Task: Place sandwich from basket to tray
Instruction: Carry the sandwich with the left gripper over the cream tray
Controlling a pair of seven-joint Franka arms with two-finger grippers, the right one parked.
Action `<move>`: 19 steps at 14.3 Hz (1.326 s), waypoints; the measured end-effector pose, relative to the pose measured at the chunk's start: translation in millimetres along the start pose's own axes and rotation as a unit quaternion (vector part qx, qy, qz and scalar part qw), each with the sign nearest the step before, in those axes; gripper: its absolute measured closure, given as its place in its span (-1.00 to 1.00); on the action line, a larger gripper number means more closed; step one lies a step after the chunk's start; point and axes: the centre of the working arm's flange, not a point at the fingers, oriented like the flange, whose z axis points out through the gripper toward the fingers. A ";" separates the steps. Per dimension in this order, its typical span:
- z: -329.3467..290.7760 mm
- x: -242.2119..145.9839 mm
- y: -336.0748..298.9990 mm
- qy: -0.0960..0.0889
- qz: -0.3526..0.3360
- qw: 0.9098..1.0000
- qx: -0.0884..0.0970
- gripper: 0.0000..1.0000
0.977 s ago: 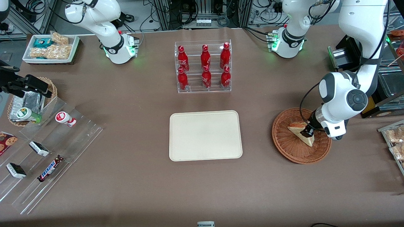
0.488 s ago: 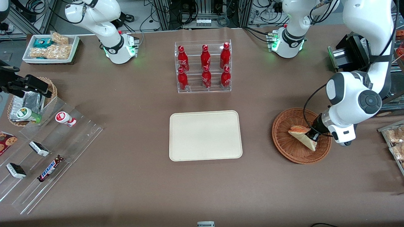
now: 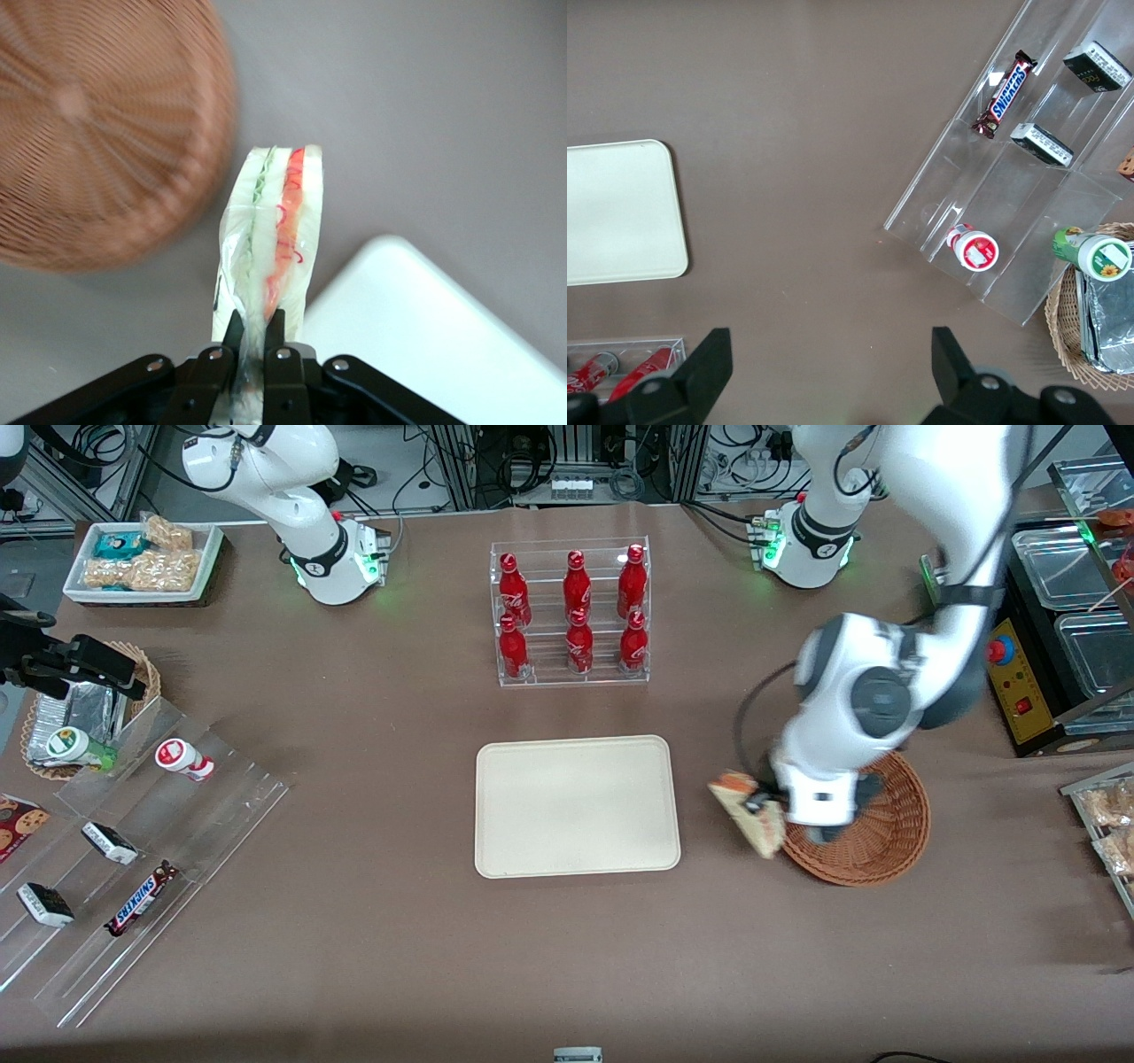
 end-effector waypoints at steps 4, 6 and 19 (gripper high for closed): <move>27.6 -89.6 78.0 -0.003 0.085 0.996 -0.008 0.79; 41.8 -119.4 103.8 0.001 0.111 0.994 -0.022 0.79; 111.8 -192.7 129.0 -0.001 0.231 0.973 -0.020 0.76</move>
